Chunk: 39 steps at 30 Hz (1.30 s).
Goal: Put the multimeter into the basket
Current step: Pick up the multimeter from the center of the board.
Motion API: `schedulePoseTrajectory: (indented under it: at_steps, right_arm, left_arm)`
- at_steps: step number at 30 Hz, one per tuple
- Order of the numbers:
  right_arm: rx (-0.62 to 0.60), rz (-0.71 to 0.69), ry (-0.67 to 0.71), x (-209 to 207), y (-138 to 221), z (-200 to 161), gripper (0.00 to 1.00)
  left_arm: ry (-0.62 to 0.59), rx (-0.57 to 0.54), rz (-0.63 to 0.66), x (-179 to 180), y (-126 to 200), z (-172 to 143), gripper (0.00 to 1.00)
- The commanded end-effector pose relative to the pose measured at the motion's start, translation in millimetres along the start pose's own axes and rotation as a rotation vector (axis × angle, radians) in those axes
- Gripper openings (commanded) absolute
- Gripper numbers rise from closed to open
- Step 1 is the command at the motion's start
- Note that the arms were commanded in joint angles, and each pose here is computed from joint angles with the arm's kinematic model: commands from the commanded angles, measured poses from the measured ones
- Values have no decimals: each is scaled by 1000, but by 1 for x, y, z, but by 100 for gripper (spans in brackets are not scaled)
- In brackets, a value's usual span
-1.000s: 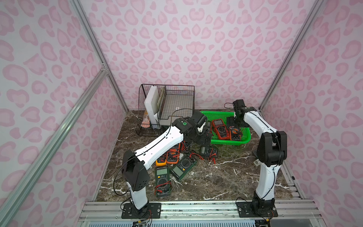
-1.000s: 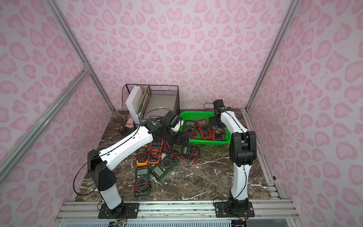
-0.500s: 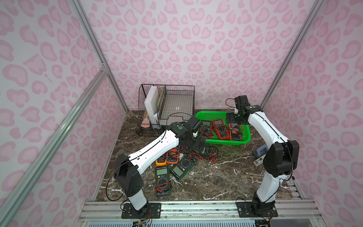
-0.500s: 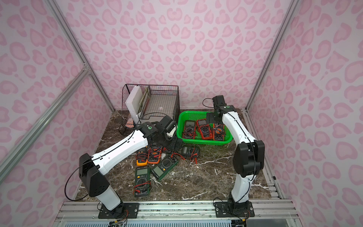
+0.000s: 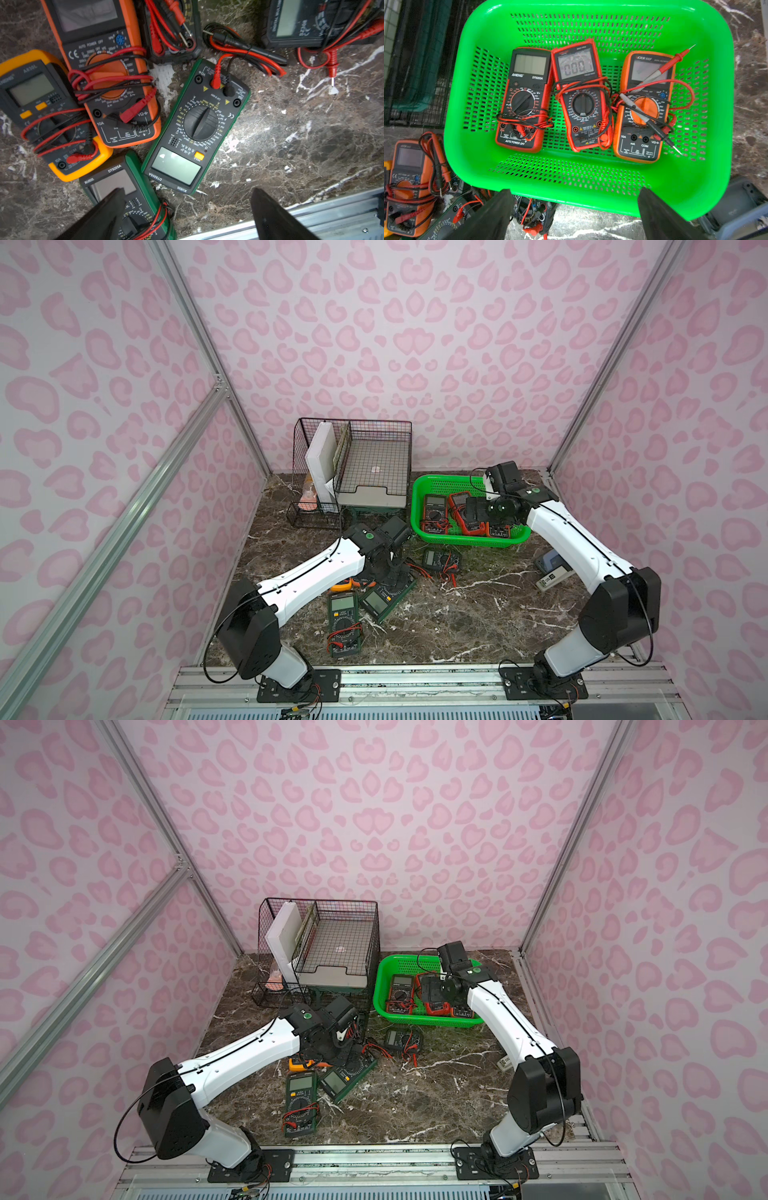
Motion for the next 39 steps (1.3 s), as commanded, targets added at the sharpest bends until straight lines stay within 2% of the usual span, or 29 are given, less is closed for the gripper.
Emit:
schedulePoseTrajectory:
  at_steps: [1,6,13,26,31,39]
  right_arm:
    - [-16,49,-3,12,1,-4,99]
    - [20,87,28,28,-8,-24,99]
    - [31,117,57,47,-12,-33,99]
    - [55,136,83,72,-15,-47,99]
    - [57,141,89,77,-14,-48,99]
    - [66,127,101,80,-13,-46,99]
  left_arm:
    - [72,-14,26,9,1,-5,99]
    - [159,-46,56,25,6,-16,99]
    - [267,-71,131,46,14,-27,99]
    - [403,-8,231,82,7,-70,99]
    - [439,-1,231,91,-3,-81,98]
    - [493,20,148,96,-25,-87,98]
Point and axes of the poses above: each gripper's point midway between its finger pads, its own y axis back along the fingers, its own x axis along the line the jaws close on, z = x × y, the point moved 5 cm from there along y, back along the fingers, and after that the axes turned 9 degrees about y, right-handed, at the moved point
